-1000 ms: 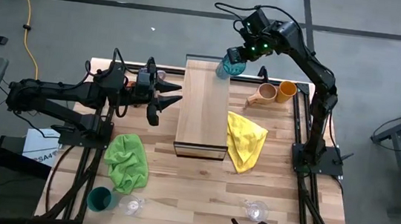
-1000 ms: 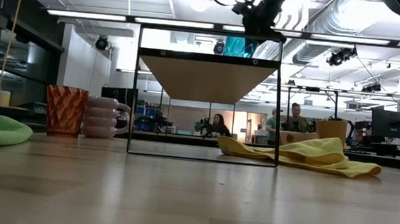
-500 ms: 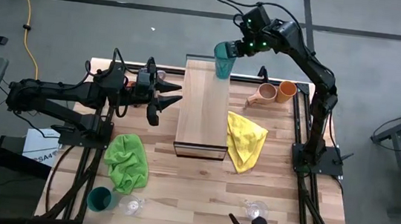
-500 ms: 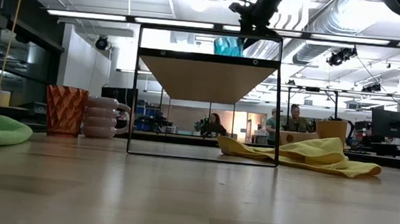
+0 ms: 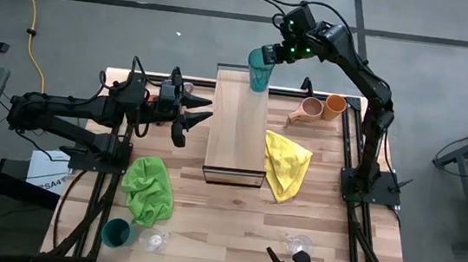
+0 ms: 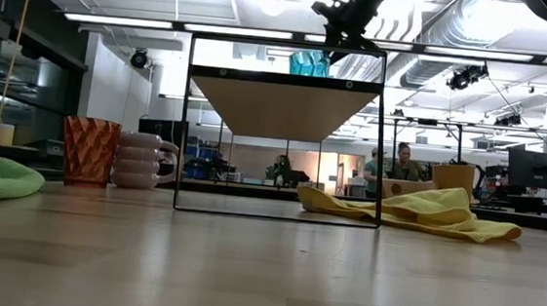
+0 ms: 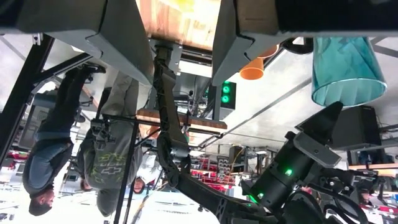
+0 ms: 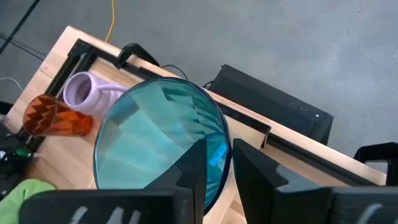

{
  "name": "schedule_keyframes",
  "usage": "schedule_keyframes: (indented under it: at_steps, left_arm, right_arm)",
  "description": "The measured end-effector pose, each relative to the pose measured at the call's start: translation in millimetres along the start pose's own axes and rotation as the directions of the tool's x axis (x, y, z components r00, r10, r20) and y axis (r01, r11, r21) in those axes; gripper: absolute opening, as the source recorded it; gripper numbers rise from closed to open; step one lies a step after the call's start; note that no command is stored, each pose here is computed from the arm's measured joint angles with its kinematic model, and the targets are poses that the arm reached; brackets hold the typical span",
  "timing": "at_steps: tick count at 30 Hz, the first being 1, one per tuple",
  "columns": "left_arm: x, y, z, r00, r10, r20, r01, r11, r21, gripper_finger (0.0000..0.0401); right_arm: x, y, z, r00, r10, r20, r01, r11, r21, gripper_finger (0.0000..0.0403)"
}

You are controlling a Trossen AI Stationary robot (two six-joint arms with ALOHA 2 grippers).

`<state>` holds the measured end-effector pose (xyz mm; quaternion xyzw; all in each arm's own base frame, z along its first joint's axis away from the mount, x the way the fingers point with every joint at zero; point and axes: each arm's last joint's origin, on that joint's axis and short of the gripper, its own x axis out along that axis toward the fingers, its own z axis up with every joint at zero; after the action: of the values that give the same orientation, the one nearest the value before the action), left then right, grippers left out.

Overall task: Stack small to large cups/mugs on shelf
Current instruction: Put the light blue cup on the shelf, then put the blue plastic cup on the shelf

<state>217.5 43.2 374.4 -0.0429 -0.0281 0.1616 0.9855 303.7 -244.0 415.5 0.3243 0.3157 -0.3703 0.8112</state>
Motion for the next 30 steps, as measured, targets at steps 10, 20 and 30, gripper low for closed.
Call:
schedule_keyframes:
  at_steps: [10, 20, 30]
  left_arm:
    - [0, 0, 0, 1.0, 0.0, 0.0, 0.0, 1.0, 0.0, 0.015]
    - [0, 0, 0, 1.0, 0.0, -0.001, 0.0, 1.0, 0.0, 0.015]
    - [0, 0, 0, 1.0, 0.0, 0.0, 0.0, 1.0, 0.0, 0.015]
  right_arm:
    - [0, 1, 6, 0.997, -0.013, 0.07, 0.014, 1.0, -0.009, 0.0069]
    - [-8, 2, 19, 0.979, -0.021, 0.202, 0.045, 0.992, -0.115, 0.0069]
    - [-69, -9, -9, 0.982, -0.089, 0.168, 0.158, 0.872, -0.463, 0.0069]
